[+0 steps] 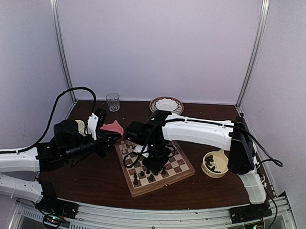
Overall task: Set up the chess pieces on the board
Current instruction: Place the queen at d8.
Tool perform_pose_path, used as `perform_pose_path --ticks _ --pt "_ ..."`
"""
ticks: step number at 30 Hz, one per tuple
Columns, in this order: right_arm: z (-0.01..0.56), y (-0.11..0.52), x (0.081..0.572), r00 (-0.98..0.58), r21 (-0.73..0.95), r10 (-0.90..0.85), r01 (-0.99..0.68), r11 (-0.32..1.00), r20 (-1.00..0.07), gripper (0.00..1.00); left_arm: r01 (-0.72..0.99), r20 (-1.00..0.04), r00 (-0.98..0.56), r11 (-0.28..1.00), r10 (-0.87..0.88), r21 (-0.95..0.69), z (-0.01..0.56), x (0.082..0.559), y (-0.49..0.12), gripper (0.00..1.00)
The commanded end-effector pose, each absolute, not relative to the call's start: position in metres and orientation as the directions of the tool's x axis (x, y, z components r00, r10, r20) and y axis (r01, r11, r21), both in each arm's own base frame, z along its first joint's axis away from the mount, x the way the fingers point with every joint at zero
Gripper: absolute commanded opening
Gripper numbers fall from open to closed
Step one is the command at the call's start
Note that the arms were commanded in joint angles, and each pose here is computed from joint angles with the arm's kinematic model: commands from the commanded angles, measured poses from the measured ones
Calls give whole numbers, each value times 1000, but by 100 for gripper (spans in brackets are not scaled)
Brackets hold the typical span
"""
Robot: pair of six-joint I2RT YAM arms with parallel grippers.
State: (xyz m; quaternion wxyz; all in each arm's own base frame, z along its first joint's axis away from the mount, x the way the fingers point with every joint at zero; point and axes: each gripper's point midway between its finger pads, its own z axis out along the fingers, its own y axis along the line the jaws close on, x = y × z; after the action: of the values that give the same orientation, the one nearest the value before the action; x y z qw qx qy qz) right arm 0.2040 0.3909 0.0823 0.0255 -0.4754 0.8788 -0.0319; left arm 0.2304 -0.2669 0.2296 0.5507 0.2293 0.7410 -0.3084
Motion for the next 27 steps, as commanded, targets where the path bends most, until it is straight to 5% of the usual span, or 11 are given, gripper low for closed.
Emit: perform_pose_path --ticks 1,27 --pt "103 393 203 -542 -76 -838 -835 545 -58 10 696 -968 -251 691 -23 -197 244 231 -270 0" --pt "96 384 187 -527 -55 -850 -848 527 -11 6 697 -967 -253 689 -21 -197 243 231 -271 0"
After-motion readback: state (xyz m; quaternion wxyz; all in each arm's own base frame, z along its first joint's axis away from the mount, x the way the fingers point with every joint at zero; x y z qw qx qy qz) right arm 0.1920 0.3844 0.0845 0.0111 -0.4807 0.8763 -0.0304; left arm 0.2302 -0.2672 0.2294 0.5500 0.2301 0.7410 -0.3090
